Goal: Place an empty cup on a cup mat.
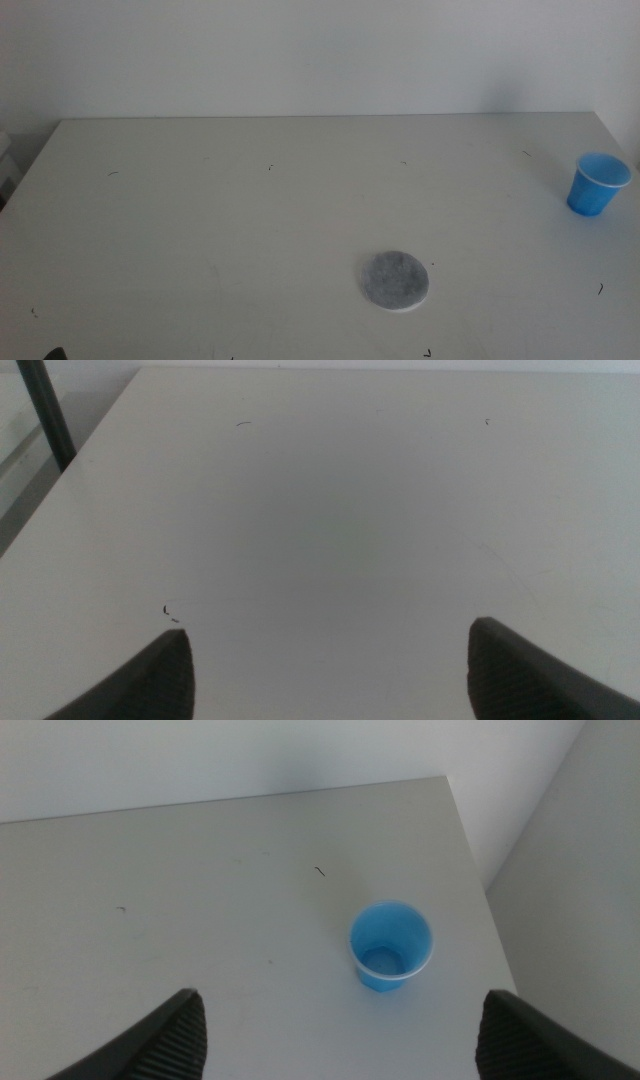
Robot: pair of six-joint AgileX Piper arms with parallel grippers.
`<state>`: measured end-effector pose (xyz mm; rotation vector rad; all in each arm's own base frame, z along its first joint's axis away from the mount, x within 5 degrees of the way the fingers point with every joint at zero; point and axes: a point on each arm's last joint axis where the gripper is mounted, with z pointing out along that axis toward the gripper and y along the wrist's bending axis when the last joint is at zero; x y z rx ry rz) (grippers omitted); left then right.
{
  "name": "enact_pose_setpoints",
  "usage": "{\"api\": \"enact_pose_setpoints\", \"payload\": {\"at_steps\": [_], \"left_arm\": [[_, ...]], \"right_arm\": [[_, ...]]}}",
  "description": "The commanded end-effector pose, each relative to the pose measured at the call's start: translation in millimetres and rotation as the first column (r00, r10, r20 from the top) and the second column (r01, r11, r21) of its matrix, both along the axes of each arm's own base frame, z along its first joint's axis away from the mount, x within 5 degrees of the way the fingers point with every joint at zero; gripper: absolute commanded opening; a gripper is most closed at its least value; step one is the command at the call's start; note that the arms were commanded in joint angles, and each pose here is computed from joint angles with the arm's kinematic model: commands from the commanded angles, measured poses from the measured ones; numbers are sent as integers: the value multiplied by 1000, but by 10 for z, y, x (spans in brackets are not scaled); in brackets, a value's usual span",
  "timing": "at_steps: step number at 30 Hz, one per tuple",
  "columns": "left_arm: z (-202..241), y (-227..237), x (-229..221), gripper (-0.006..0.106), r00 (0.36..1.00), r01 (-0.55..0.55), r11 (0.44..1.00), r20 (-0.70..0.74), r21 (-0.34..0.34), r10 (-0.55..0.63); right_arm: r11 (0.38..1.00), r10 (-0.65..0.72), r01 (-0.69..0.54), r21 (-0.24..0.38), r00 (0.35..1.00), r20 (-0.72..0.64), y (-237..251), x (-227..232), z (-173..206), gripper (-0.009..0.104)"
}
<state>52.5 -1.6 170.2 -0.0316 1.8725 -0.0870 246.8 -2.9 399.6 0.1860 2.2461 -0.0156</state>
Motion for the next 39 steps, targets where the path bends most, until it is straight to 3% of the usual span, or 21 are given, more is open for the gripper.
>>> {"api": "enact_pose_setpoints", "payload": {"at_steps": [1, 11, 19, 27, 39], "left_arm": [[80, -4, 13, 105, 997, 1, 1000, 75, -15, 0], [80, -4, 13, 105, 997, 1, 1000, 75, -15, 0], [80, -4, 13, 105, 997, 1, 1000, 75, -15, 0], [80, -4, 13, 105, 997, 1, 1000, 75, -15, 0], [80, -4, 13, 105, 997, 1, 1000, 75, -15, 0]], "right_arm": [[999, -33, 34, -16, 998, 57, -92, 140, 222, 70], [991, -132, 125, -57, 980, -148, -459, 813, 103, 70], [979, -161, 187, 78, 952, -260, -877, 1319, -322, 69], [981, -156, 184, 56, 934, -322, -1110, 1665, -864, 63], [976, -127, 187, 114, 906, -403, -1111, 1910, -1412, 54]]}}
